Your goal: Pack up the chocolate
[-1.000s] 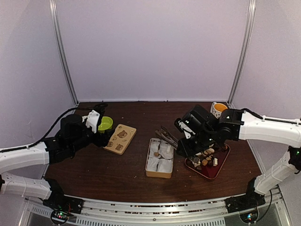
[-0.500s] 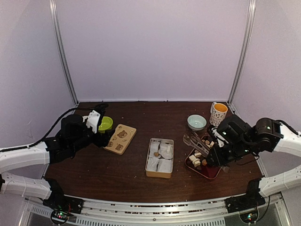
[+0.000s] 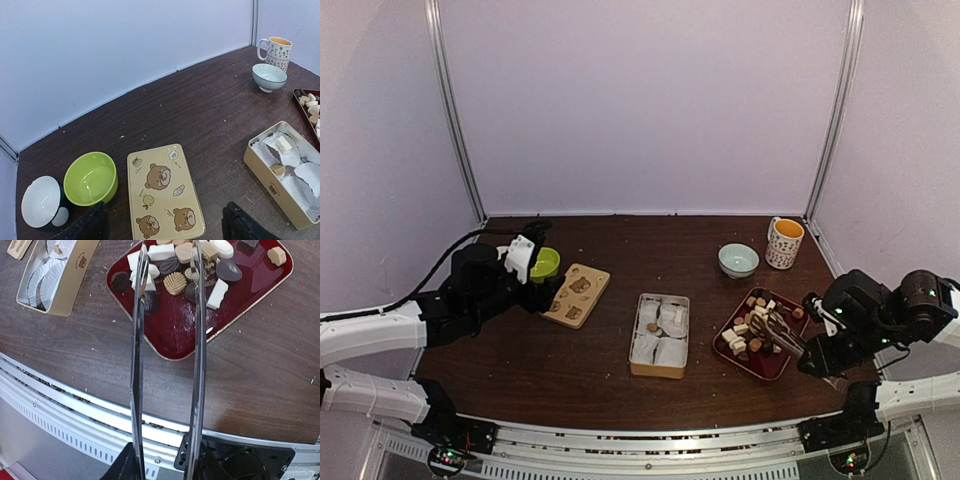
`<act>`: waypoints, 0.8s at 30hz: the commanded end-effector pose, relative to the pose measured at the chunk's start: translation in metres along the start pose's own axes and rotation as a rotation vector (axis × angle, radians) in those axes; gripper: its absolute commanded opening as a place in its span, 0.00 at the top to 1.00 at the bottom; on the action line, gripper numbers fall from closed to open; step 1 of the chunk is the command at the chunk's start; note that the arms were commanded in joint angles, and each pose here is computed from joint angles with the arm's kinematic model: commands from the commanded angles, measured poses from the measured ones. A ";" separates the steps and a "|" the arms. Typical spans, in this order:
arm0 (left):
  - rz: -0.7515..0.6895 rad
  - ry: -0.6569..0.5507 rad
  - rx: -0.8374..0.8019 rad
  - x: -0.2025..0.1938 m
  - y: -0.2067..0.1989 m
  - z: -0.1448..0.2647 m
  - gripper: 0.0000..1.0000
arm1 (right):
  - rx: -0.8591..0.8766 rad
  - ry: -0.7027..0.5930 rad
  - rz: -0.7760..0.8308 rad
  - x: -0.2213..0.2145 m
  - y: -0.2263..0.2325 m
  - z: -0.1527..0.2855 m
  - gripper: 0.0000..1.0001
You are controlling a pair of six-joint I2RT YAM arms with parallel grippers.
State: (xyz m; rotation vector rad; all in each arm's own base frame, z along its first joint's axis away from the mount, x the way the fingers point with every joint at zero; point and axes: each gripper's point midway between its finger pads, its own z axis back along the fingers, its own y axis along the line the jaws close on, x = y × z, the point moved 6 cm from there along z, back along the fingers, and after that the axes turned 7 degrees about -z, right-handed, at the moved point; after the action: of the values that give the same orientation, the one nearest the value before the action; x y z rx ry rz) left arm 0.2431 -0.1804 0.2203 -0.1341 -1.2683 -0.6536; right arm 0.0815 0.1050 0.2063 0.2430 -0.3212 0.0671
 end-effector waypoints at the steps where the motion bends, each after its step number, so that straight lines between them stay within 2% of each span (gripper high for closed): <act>1: -0.006 -0.032 0.012 0.014 0.004 -0.001 0.21 | -0.025 0.102 -0.015 -0.021 -0.015 0.002 0.66; 8: -0.007 -0.026 0.016 0.014 0.004 -0.002 0.21 | -0.047 0.117 -0.021 -0.023 -0.019 0.007 0.67; 24: -0.002 -0.031 0.006 0.014 0.003 -0.001 0.21 | -0.170 0.133 0.022 -0.008 -0.005 -0.018 0.68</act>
State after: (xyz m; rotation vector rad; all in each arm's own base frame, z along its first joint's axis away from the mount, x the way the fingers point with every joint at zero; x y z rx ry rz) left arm 0.2448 -0.1818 0.2173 -0.1299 -1.2560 -0.6580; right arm 0.0724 0.0995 0.1863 0.0815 -0.1594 0.0726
